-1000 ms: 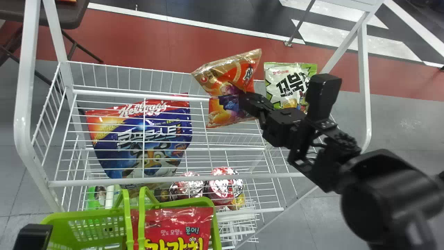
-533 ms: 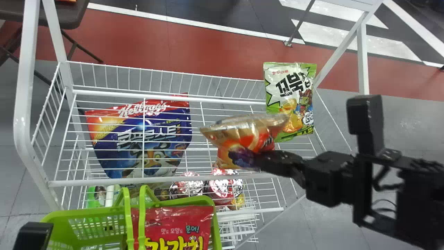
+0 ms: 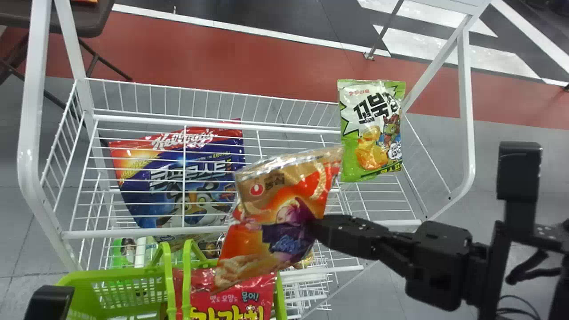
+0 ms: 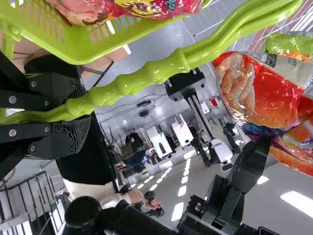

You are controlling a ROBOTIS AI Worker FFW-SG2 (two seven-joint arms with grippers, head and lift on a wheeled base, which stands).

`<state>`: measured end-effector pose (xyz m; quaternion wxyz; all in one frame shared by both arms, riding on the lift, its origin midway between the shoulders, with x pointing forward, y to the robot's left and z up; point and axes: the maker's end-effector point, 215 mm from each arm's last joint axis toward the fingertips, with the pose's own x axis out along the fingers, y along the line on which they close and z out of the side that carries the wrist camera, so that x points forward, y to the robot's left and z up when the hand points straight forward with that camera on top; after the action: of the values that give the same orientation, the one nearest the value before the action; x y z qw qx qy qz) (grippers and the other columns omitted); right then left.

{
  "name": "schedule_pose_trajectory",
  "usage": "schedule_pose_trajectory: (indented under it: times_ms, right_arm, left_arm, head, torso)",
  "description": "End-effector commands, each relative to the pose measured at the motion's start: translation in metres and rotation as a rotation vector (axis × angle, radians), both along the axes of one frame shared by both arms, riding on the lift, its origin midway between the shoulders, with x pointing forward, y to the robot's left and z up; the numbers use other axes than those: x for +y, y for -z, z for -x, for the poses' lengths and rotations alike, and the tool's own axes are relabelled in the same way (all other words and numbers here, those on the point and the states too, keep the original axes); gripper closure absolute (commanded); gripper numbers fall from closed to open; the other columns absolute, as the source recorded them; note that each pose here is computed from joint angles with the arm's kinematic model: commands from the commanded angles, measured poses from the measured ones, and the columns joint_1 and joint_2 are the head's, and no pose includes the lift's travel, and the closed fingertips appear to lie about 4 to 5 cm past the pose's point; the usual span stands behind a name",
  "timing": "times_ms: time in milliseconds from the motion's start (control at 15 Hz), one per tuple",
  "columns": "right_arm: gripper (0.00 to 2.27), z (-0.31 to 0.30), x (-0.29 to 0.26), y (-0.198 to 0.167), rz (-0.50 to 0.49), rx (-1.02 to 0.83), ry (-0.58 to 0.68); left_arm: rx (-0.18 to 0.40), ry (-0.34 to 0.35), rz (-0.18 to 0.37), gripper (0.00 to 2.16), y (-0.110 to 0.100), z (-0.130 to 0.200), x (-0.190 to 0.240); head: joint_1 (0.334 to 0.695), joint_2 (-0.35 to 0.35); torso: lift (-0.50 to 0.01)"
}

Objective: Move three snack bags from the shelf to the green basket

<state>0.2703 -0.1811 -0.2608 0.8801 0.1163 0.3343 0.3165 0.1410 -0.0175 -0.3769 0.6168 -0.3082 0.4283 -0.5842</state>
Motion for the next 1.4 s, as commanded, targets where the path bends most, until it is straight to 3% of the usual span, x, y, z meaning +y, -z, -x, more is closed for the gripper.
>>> schedule_pose_trajectory:
  times_ms: [0,333,933,1333]
  right_arm:
    - [2.24,0.016,0.019,0.022,-0.032,0.081,-0.023]
    - [2.24,0.027,0.035,0.059,-0.025,0.187,-0.023]
    - [2.24,0.073,0.058,0.198,0.016,0.572,-0.046]
    - [2.24,0.077,0.039,0.237,0.178,0.597,-0.022]
  left_arm:
    - [0.002,0.001,-0.006,1.84,0.002,0.001,-0.001]
    - [0.001,0.007,-0.01,1.84,0.002,0.004,-0.004]
    - [-0.006,0.006,-0.009,1.84,0.0,0.003,-0.005]
    - [-0.007,0.004,-0.009,1.84,0.0,0.001,-0.002]
  head:
    - [0.695,-0.35]
    - [0.695,-0.35]
    - [0.695,-0.35]
    - [0.695,-0.35]
  torso:
    - [-0.043]
    - [-0.043]
    - [-0.043]
    - [-0.043]
